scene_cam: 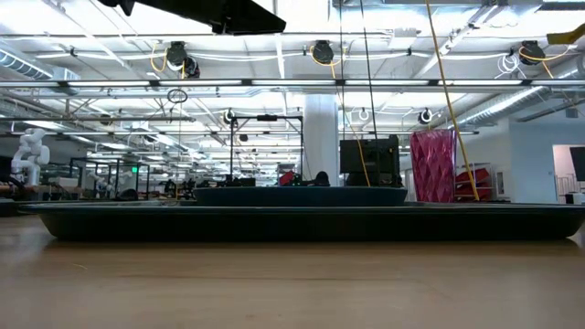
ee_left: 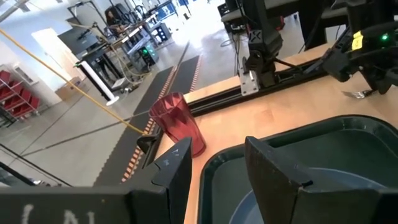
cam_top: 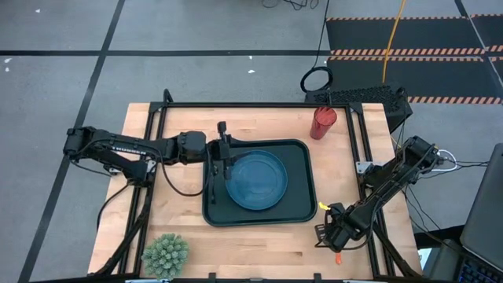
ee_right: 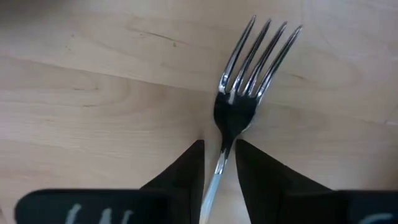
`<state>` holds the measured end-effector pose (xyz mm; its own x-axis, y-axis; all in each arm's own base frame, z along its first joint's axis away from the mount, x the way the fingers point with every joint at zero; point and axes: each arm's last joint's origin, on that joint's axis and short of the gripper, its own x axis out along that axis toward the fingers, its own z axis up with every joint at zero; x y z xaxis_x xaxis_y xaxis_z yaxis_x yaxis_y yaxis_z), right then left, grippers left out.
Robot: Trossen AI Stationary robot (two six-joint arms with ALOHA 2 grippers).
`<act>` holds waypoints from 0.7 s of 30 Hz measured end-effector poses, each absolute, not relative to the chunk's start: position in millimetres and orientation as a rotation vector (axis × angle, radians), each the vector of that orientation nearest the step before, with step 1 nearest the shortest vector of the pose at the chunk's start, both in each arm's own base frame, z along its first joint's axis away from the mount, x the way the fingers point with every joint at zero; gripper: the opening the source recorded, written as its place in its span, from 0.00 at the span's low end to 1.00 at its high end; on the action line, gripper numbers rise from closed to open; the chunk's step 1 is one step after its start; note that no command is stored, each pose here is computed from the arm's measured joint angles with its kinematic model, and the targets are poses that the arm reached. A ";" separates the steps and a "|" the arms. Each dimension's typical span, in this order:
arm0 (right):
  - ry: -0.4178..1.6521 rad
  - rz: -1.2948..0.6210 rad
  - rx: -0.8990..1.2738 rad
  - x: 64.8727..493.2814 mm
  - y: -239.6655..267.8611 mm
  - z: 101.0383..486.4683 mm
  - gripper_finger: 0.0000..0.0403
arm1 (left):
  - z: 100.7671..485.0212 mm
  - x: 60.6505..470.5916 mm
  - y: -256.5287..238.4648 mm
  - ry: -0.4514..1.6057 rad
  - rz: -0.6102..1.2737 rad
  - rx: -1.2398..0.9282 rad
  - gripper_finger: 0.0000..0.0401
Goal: Pick and place plate/cup/fork/spoon on tray
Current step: Put the orange fork between the black spoon and blue plate on the black tray
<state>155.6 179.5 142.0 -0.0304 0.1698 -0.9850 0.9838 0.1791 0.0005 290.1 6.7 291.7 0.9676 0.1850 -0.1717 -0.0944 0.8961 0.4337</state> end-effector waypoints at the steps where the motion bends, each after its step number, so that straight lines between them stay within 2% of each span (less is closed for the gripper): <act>1: 1.427 -0.997 1.190 155.3 179.3 141.5 0.19 | 291.3 290.0 6.8 0.216 0.145 0.437 0.38; 4: 1.434 -0.992 1.182 153.8 180.1 141.3 0.15 | 290.0 289.6 7.7 0.233 0.159 0.444 0.38; 9: 1.436 -0.977 1.160 148.8 184.0 141.1 0.03 | 289.1 286.4 9.7 0.279 0.221 0.463 0.38; 17: 1.432 -0.953 1.143 144.6 193.6 146.0 0.01 | 288.2 283.0 17.0 0.323 0.265 0.470 0.38; 21: 1.409 -0.854 1.172 152.7 205.1 159.7 0.00 | 286.9 282.6 21.4 0.338 0.279 0.462 0.38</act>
